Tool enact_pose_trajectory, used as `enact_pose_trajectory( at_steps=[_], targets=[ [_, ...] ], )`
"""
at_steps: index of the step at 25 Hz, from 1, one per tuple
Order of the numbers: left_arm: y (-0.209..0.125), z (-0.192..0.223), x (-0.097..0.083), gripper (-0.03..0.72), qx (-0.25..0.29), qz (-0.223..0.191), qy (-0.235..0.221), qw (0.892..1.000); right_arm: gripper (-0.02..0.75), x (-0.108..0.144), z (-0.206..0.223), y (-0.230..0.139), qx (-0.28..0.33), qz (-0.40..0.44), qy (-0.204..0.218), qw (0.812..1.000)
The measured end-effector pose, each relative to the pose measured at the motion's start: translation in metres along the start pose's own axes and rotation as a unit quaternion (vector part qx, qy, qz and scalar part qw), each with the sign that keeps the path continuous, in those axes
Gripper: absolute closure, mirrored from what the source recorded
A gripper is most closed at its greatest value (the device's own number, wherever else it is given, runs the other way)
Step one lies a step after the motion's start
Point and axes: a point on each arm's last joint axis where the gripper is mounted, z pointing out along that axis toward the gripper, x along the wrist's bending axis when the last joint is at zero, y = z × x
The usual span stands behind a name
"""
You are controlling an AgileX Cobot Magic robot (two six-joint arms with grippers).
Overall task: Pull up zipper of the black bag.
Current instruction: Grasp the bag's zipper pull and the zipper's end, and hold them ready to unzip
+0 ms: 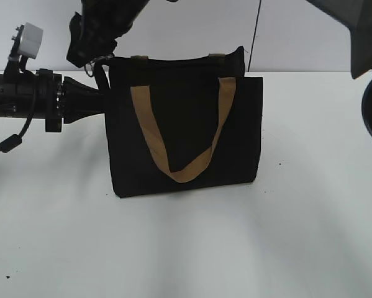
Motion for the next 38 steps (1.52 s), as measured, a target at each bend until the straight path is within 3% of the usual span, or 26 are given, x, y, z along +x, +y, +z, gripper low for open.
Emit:
enact_pose_trajectory(
  at_steps=[12,18,38],
  targets=[
    [0.0089,-0.0031,-0.0018,0.662,-0.005,0.012,0.003,1.000,0.524,-0.0001,0.0051,-0.0064,0.023,-0.005,0.005,1.000],
    [0.0087,-0.0031,-0.0015,0.662,-0.004,0.010,0.005,1.000,0.686,-0.0001,0.0051,-0.0064,0.023,0.005,0.005,1.000],
    [0.0076,-0.0049,0.0021,0.664,0.030,-0.031,0.028,0.999,0.694,-0.0009,0.0007,-0.0045,0.022,0.087,-0.007,0.996]
  ],
)
